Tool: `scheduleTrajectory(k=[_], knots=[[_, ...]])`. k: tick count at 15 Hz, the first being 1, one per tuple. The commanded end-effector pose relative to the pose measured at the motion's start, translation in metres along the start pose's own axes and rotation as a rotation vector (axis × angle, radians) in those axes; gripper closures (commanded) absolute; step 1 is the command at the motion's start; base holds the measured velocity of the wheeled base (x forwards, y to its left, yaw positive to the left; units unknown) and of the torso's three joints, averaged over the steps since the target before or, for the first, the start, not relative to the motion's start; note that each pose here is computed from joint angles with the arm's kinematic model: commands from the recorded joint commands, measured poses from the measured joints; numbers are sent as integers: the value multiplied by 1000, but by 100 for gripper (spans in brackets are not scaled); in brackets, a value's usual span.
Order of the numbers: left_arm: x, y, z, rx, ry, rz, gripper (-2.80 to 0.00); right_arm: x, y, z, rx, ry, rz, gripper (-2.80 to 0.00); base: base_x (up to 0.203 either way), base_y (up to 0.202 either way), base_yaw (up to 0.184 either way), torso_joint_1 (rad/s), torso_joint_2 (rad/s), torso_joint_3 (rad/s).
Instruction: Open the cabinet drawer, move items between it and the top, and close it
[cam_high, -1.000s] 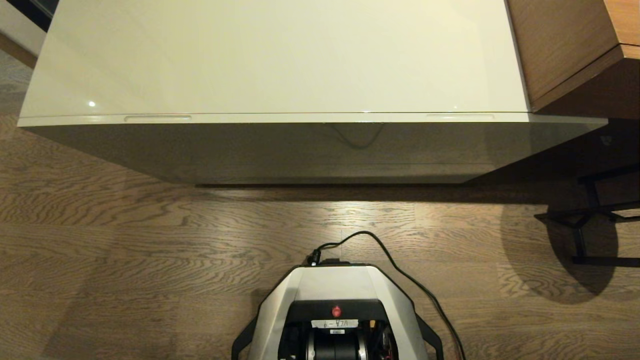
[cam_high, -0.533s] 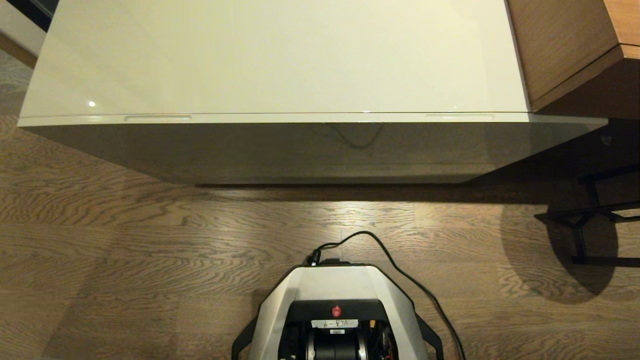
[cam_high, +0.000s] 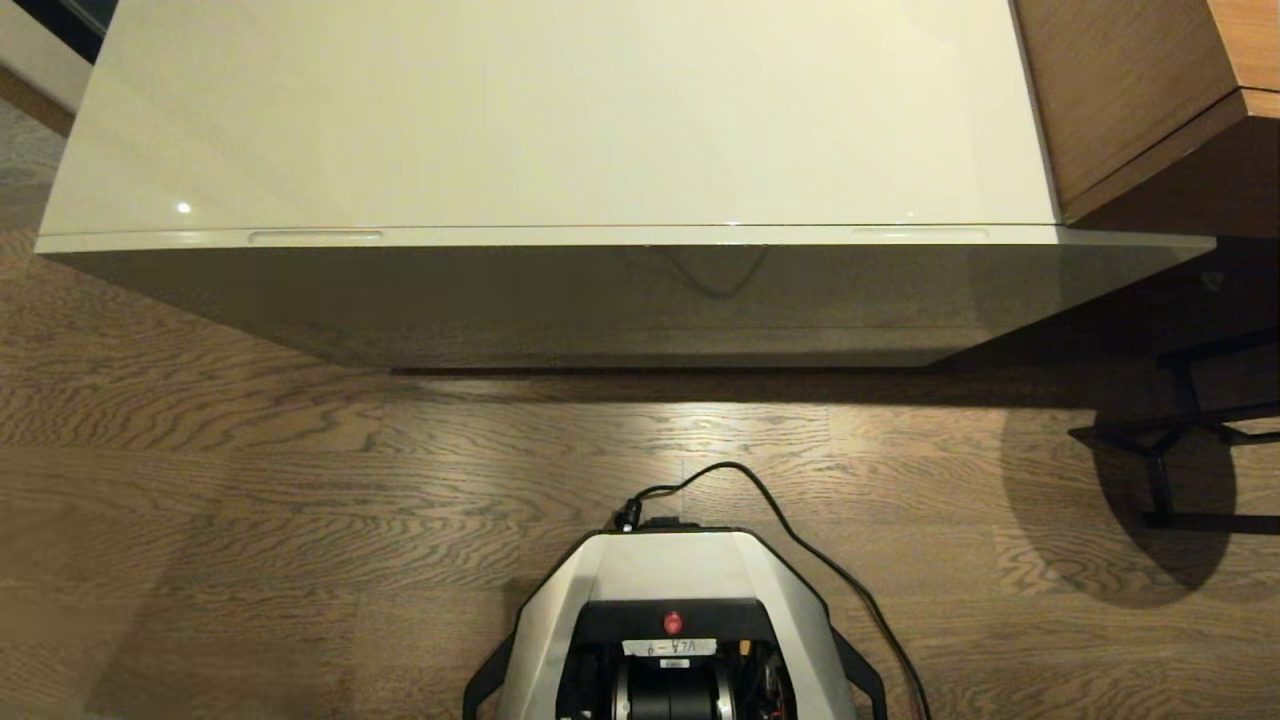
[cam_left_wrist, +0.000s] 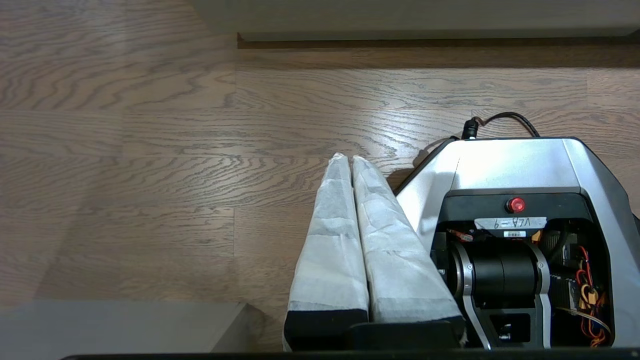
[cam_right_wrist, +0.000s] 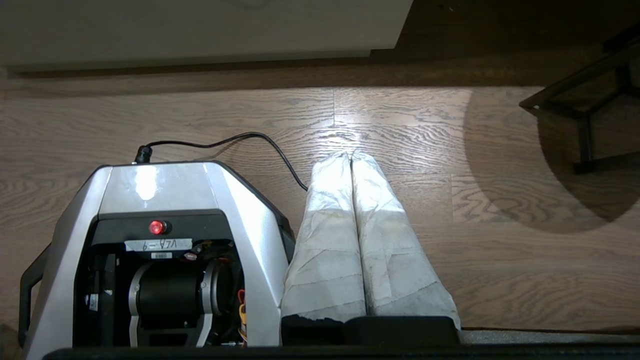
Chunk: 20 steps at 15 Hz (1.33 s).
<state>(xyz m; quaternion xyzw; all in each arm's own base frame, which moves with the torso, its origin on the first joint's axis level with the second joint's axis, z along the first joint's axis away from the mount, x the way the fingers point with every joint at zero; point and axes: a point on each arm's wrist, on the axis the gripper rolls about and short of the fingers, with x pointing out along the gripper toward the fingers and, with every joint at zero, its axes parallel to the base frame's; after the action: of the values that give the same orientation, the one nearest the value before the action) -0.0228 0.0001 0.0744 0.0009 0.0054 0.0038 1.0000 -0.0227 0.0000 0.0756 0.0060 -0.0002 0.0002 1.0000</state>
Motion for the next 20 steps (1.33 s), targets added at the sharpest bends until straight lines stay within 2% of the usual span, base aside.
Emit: scheduleTrajectory(k=[1, 20], knots=[[0, 0, 0, 0, 1, 3, 0, 0, 0, 0, 0, 2, 1, 0, 0, 0, 0, 0, 0, 0], [0, 0, 0, 0, 1, 2, 0, 0, 0, 0, 0, 2, 1, 0, 0, 0, 0, 0, 0, 0]])
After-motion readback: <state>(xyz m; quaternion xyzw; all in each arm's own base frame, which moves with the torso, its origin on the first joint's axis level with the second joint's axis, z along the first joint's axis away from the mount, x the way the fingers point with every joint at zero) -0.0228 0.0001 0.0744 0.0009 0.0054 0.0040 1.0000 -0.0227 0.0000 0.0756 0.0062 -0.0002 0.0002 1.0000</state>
